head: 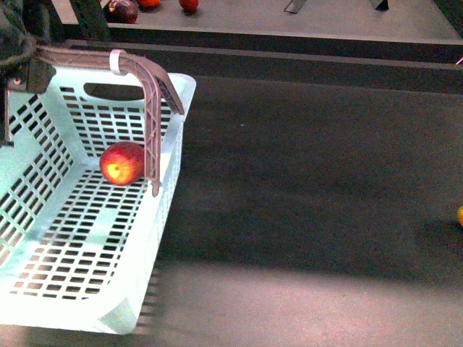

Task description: Pick apple with right arm and hold basket with left

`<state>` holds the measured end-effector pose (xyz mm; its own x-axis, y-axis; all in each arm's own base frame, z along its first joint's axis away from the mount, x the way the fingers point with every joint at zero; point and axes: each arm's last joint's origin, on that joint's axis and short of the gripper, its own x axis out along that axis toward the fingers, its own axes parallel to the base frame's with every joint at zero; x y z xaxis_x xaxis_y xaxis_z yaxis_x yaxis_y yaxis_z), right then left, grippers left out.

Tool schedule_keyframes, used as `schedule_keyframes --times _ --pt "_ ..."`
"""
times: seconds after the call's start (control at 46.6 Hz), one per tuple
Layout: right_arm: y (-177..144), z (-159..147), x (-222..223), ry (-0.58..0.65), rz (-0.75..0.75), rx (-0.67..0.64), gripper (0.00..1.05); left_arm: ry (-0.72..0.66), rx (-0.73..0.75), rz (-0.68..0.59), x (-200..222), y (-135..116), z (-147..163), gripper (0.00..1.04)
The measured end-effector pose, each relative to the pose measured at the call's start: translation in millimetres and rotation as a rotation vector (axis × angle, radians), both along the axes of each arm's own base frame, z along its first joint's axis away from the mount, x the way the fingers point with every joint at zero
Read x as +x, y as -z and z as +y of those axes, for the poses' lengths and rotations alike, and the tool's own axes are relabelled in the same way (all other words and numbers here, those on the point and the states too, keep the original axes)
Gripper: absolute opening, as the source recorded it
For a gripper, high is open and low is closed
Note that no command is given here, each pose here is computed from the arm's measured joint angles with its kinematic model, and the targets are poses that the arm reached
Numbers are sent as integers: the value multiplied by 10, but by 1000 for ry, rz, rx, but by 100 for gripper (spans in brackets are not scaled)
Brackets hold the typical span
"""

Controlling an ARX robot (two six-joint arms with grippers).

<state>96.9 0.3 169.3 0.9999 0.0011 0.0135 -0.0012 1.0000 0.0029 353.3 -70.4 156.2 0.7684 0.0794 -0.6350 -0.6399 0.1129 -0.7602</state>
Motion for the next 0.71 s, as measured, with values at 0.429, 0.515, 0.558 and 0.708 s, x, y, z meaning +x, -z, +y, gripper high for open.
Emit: schedule_keyframes --times 0.429,0.515,0.558,0.708 --pt "0 0 0 0 0 0 96 -44 -47 83 -228 134 -17 5" --pt "0 0 0 0 0 0 96 -16 -45 115 -262 118 -16 5" --pt "0 0 0 0 0 0 96 23 -54 140 -296 86 -21 13" --pt "0 0 0 0 0 0 96 68 -35 145 -451 -114 -94 40"
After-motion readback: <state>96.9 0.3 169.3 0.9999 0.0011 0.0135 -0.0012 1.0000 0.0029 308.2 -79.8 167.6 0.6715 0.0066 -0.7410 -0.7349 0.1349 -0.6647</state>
